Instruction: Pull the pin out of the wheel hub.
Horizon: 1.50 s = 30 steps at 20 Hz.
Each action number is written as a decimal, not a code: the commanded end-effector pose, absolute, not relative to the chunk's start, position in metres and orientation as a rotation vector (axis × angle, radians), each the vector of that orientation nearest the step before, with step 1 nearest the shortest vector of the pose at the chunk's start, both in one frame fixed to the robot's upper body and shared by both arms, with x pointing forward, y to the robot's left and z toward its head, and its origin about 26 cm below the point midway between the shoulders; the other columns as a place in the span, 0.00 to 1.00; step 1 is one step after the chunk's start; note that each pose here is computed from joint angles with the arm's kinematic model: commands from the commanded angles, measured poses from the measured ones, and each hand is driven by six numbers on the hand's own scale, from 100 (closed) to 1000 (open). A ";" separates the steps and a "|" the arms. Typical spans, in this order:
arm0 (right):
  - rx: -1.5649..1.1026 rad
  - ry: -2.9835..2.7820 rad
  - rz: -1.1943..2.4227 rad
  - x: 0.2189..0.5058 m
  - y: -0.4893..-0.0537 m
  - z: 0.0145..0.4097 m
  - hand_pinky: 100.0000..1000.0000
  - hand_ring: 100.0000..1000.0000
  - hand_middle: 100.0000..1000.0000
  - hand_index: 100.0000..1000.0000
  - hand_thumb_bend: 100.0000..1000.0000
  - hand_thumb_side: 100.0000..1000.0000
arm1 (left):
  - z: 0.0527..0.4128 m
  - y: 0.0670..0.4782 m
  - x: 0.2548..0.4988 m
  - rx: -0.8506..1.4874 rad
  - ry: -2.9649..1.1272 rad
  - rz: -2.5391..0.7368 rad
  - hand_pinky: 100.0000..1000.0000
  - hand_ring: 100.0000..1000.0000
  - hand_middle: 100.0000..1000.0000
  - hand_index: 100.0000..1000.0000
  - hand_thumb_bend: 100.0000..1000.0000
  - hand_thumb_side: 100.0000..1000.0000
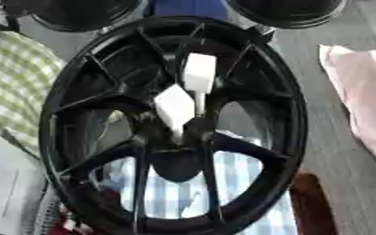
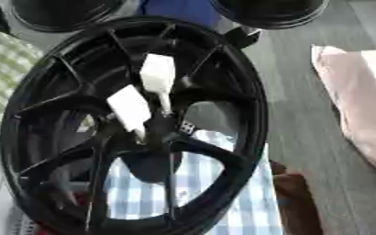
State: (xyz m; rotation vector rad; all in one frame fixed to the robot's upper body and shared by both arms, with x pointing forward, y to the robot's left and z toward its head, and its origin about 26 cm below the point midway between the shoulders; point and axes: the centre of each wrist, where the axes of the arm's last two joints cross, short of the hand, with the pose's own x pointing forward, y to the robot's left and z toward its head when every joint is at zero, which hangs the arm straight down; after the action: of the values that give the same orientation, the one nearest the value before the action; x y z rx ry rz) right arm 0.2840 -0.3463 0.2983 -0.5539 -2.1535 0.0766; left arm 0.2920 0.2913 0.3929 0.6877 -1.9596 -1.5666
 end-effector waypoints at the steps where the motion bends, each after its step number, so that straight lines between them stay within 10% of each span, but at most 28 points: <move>1: -0.592 -2.180 0.068 0.280 -0.348 0.306 0.83 0.58 0.72 0.71 0.00 0.73 | 0.402 0.292 0.289 0.713 -1.958 -1.585 0.83 0.74 0.69 0.78 0.48 0.62; 30: -0.570 -2.135 0.042 0.280 -0.348 0.299 0.82 0.55 0.69 0.70 0.00 0.74 | 0.406 0.237 0.308 0.497 -1.743 -2.000 0.81 0.62 0.68 0.77 0.55 0.53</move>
State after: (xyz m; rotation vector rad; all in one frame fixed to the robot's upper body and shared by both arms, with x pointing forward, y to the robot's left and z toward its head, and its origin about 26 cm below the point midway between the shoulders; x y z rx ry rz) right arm 0.2838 -0.3482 0.2885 -0.5520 -2.1059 0.0279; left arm 0.3101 0.2365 0.3992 0.4720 -1.7529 -1.9863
